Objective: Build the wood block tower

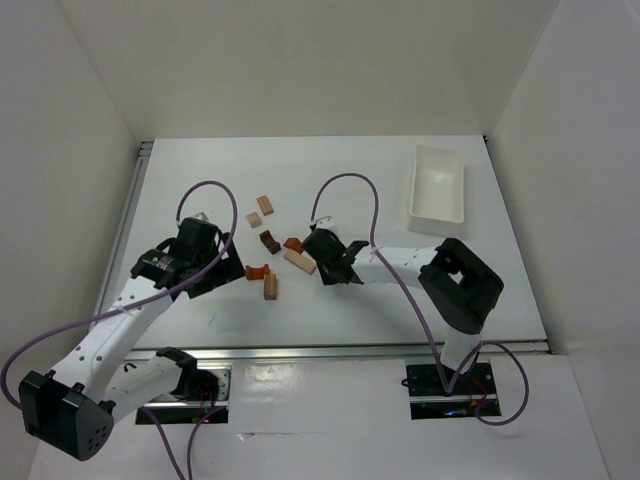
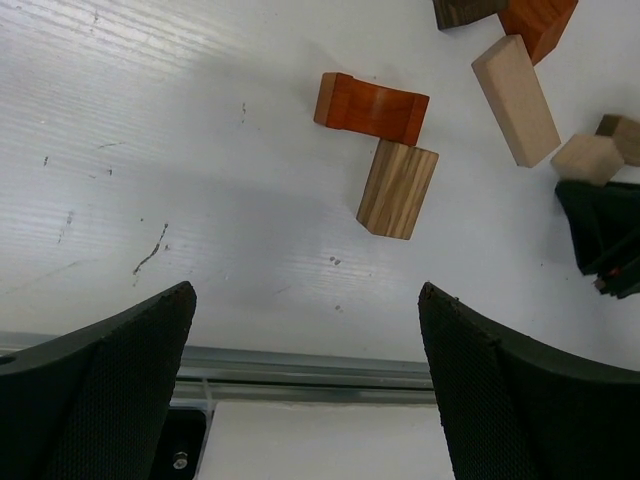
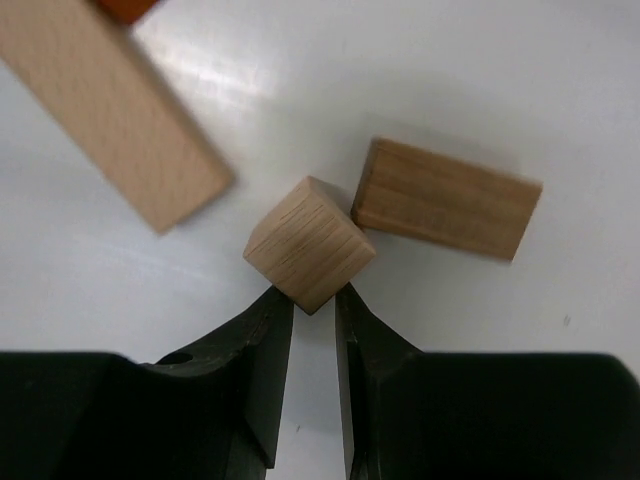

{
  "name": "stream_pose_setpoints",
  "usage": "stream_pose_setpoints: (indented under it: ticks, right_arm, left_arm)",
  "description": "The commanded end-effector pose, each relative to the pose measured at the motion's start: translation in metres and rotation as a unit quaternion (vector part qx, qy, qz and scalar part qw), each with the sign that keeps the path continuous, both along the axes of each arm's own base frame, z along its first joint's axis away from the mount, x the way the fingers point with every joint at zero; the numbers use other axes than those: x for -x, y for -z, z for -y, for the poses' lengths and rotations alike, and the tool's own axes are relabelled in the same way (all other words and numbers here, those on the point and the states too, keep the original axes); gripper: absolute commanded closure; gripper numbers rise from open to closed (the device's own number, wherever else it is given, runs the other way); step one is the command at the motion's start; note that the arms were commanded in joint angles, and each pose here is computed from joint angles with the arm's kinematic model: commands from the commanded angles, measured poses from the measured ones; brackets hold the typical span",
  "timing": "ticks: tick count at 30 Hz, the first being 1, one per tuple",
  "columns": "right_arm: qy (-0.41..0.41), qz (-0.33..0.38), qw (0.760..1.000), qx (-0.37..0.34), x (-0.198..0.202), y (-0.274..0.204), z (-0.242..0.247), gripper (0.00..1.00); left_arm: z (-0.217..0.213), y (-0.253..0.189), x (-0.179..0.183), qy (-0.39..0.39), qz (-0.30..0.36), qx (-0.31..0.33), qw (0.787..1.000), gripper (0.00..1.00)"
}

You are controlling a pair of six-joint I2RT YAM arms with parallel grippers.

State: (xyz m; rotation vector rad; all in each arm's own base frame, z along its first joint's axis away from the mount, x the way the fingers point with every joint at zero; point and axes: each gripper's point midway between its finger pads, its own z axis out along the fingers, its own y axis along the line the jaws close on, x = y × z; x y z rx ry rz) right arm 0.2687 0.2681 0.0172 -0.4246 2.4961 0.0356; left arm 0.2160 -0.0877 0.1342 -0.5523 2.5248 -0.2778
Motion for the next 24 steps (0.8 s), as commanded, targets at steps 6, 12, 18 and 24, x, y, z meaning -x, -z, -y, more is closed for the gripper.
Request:
stream_pose_setpoints:
  ticks: [6, 12, 18, 24]
  right_arm:
    - [-0.067, 0.142, 0.983, -0.093, -0.115, -0.063, -0.045, 0.69]
    - [-0.136, 0.149, 0.972, -0.121, -0.111, -0.100, -0.049, 0.44]
    - [-0.167, 0.117, 0.971, -0.122, -0.067, -0.110, -0.039, 0.19]
    - [-0.219, 0.083, 0.968, -0.093, -0.006, -0.087, -0.097, 0.00]
  left_arm:
    - [0.011, -0.010, -0.024, -0.002, 0.014, 0.003, 1.000, 0.05]
    - [0.007, 0.003, -0.034, -0.023, 0.003, -0.018, 1.000, 0.08]
    - [0.007, 0.019, -0.041, -0.040, -0.028, -0.031, 0.998, 0.13]
    - [0.001, -0.017, -0.035, -0.051, 0.016, -0.025, 0.998, 0.00]
